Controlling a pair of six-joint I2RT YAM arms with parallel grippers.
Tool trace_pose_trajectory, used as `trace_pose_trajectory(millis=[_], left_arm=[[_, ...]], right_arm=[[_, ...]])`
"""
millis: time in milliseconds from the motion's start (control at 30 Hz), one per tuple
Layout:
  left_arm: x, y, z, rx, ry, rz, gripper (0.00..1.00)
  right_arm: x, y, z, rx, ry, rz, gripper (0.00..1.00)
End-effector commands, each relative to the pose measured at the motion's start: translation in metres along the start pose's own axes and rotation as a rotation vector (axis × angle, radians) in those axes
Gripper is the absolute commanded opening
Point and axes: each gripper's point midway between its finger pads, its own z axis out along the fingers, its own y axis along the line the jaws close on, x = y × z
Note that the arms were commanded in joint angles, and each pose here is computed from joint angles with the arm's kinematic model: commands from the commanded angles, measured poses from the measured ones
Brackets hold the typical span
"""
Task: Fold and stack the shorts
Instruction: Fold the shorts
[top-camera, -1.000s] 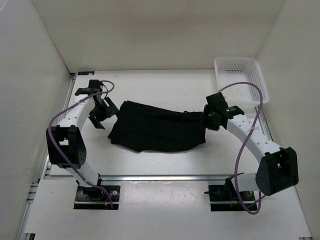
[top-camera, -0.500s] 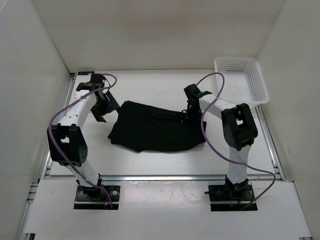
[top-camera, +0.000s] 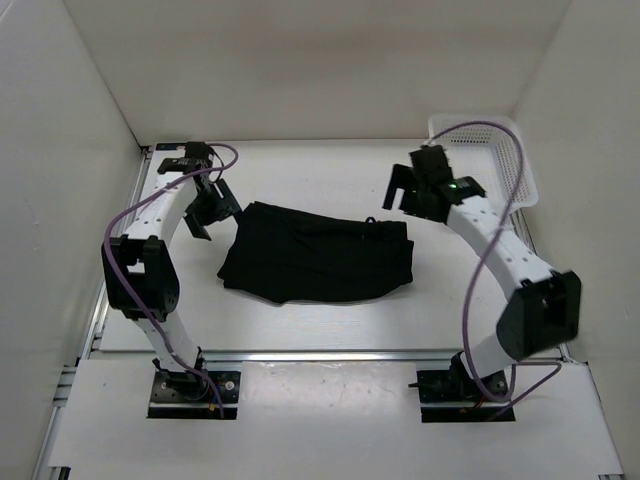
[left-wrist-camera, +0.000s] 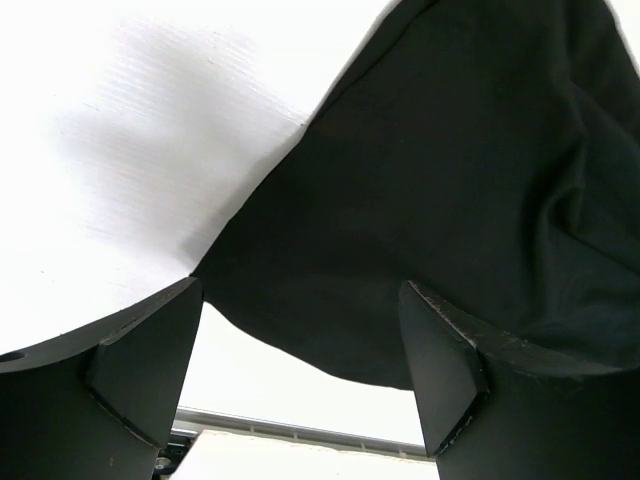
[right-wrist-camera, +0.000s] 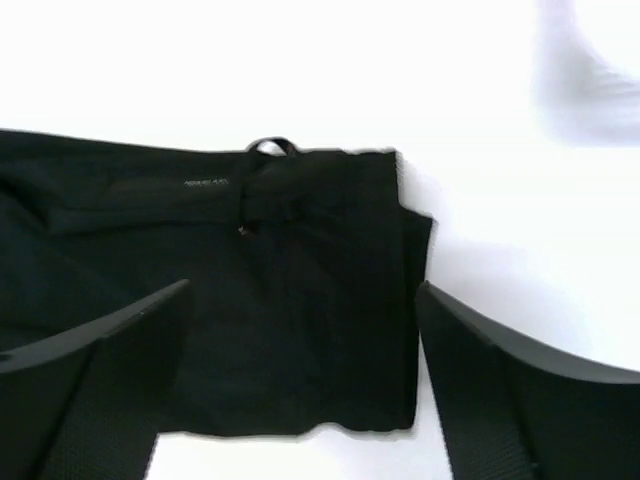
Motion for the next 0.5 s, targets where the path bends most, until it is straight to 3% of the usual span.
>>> trace_pose_trajectory(millis=[0,167,333,467], left_arm=[[-0.009,-0.002,0.0,-0.007,-0.027,0.022,0.9],[-0.005,-0.002,0.004,-0.004,-0.014,0.023,0.9],[-0.004,-0.001,0.006,-0.004,-0.014,0.032,0.9],[-0.004,-0.001,0.006,-0.004,-0.014,0.032,0.9]], right_arm=[[0.052,-0.039,-0.007,0.006,0.167,0.089,1.0],[0.112,-0.057,-0.007,-0.148,0.327,0.327,1.0],[0.132,-0.042,-0.007,-0.299,0.399,0.526,1.0],[0.146,-0.041,0.003,-0.321,0.459,0.671,1.0]])
